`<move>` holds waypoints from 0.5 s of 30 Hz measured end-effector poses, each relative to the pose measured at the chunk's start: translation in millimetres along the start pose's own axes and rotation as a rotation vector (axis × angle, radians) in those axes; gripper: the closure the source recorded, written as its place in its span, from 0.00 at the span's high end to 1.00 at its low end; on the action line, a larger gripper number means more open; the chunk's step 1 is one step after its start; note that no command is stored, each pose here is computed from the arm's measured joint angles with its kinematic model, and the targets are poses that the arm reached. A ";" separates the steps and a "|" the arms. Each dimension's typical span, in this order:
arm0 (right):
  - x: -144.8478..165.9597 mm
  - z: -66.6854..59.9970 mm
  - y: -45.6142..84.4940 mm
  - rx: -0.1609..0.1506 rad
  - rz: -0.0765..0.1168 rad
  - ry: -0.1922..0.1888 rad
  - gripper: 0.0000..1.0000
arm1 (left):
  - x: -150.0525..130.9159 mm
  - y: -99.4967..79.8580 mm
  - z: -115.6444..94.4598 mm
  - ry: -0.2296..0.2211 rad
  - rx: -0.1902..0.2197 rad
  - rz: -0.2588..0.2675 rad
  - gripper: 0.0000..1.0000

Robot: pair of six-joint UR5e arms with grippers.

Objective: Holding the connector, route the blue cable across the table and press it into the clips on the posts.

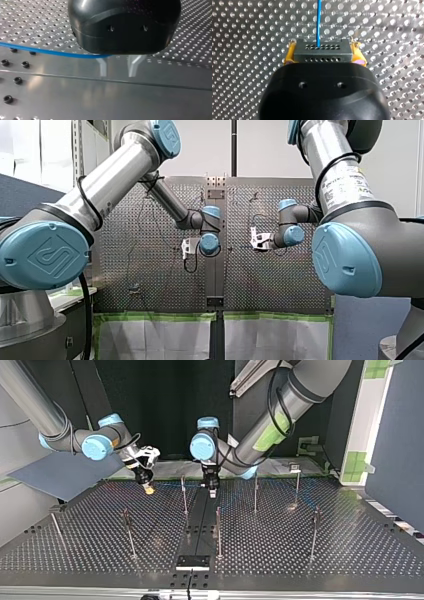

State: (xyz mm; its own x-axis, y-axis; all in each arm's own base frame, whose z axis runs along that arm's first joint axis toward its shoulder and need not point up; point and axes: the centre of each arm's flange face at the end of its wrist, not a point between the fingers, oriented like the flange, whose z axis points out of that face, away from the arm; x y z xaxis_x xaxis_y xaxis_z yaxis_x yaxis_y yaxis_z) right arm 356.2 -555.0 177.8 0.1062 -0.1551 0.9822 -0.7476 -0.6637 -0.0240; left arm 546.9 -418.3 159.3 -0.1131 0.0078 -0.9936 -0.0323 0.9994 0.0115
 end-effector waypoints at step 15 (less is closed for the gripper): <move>-2.3 -1.3 3.9 -0.034 0.004 -0.010 0.00 | 23.0 -21.8 -35.1 0.003 0.021 -0.009 0.00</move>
State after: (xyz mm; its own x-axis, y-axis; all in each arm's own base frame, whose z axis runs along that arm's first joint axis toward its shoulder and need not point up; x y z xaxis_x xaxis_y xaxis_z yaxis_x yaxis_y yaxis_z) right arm 352.2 -556.2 175.8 0.1097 -0.1650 0.9802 -0.7701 -0.6376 -0.0212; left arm 510.2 -441.1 140.2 -0.1159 -0.0009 -0.9933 -0.0123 0.9999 0.0005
